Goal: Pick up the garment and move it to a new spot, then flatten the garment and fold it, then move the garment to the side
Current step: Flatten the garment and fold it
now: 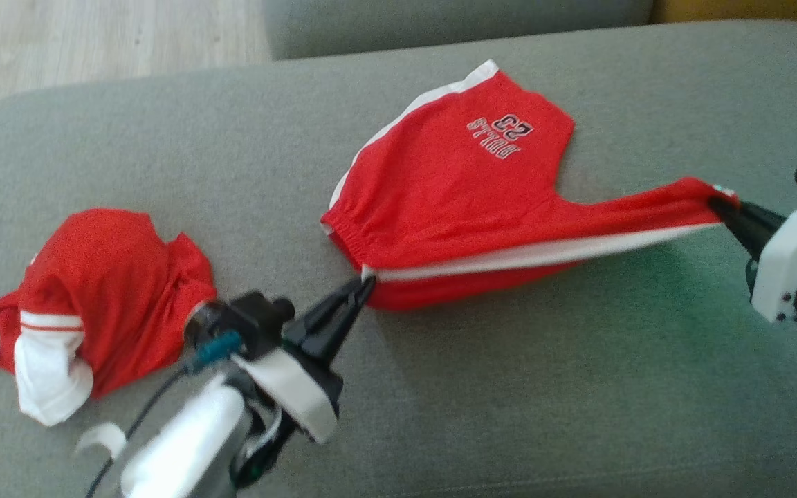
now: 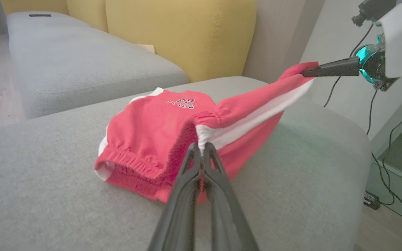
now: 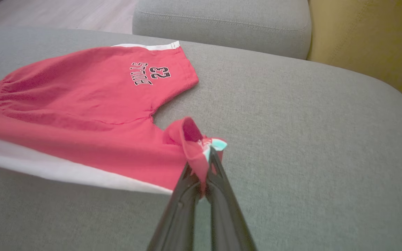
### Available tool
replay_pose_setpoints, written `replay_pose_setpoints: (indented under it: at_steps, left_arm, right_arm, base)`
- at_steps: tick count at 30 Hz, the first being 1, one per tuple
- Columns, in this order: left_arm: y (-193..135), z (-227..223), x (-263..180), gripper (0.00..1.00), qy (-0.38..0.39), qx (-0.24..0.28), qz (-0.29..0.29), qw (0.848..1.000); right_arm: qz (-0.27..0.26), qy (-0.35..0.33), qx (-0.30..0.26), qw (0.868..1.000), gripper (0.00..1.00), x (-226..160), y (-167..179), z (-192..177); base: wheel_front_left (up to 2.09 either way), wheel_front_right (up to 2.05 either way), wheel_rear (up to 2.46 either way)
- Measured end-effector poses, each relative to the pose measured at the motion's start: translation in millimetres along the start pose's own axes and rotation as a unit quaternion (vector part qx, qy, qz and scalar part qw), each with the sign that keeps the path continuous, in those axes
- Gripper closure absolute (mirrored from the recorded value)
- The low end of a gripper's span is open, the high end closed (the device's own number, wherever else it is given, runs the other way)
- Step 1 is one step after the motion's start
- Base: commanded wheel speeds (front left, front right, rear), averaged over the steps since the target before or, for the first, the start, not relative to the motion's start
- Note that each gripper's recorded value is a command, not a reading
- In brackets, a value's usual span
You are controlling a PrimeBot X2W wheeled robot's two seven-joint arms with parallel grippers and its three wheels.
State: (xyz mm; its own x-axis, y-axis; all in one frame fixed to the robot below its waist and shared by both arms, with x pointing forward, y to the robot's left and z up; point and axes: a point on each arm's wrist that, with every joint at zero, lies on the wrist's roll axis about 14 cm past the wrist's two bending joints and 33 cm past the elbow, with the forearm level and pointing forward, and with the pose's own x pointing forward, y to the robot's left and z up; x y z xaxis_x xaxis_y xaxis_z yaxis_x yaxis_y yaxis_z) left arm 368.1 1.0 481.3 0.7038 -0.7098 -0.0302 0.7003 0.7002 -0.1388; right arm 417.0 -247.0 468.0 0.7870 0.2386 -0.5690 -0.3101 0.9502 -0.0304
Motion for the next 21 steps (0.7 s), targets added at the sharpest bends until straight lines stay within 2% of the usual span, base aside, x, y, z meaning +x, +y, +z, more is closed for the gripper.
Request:
replay_pose_setpoints:
  at_steps: [9,21]
  left_arm:
    - [40,13,28,1.0,-0.017,0.01,0.03,0.999]
    - [87,4,57,1.0,-0.005,0.008,0.06,0.998]
  right_arm:
    - [0.001,0.0,0.001,1.0,1.0,56,2,48]
    - [0.001,0.058,-0.037,0.998,1.0,143,10,81]
  base:
    - [0.0,0.0,0.0]
    - [0.0,0.0,0.0]
